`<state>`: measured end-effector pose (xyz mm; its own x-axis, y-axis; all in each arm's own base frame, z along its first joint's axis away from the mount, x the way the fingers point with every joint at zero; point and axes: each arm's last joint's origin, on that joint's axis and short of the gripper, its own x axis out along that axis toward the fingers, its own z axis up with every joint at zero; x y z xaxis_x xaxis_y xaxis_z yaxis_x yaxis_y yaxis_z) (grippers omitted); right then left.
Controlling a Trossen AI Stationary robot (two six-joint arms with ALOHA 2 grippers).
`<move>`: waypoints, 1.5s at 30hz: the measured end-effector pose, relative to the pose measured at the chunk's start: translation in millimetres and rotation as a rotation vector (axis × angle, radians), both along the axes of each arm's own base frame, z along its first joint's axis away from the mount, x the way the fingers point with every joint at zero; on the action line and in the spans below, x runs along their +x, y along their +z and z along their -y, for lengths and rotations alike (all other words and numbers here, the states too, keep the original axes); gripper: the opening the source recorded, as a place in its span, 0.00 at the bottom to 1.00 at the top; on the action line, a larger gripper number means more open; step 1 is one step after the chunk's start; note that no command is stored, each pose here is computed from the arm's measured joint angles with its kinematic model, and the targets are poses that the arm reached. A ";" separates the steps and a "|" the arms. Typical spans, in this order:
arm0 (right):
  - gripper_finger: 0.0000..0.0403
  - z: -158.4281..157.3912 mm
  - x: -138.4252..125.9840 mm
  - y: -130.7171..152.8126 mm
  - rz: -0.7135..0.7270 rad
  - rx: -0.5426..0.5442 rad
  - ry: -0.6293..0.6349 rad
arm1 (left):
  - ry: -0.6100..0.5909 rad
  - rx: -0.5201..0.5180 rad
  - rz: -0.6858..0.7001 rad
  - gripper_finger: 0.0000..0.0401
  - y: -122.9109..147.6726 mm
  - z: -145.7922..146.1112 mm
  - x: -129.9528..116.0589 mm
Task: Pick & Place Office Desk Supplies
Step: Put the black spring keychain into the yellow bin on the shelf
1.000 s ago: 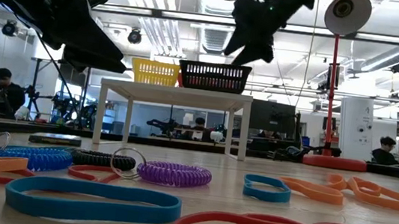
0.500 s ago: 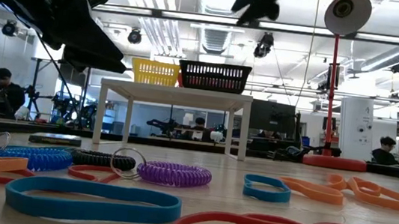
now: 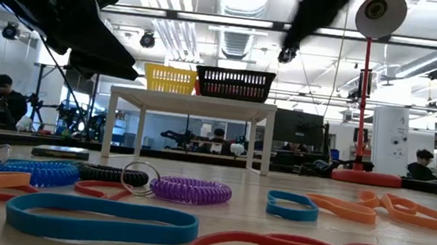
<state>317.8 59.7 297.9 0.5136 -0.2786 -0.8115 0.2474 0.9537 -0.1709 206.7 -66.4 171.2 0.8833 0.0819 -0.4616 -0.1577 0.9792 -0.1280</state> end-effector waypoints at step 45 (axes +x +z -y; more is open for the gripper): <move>0.06 -82.1 -106.9 -136.6 -0.354 0.349 -0.066 | 0.022 0.005 0.004 0.49 0.3 -2.8 0.9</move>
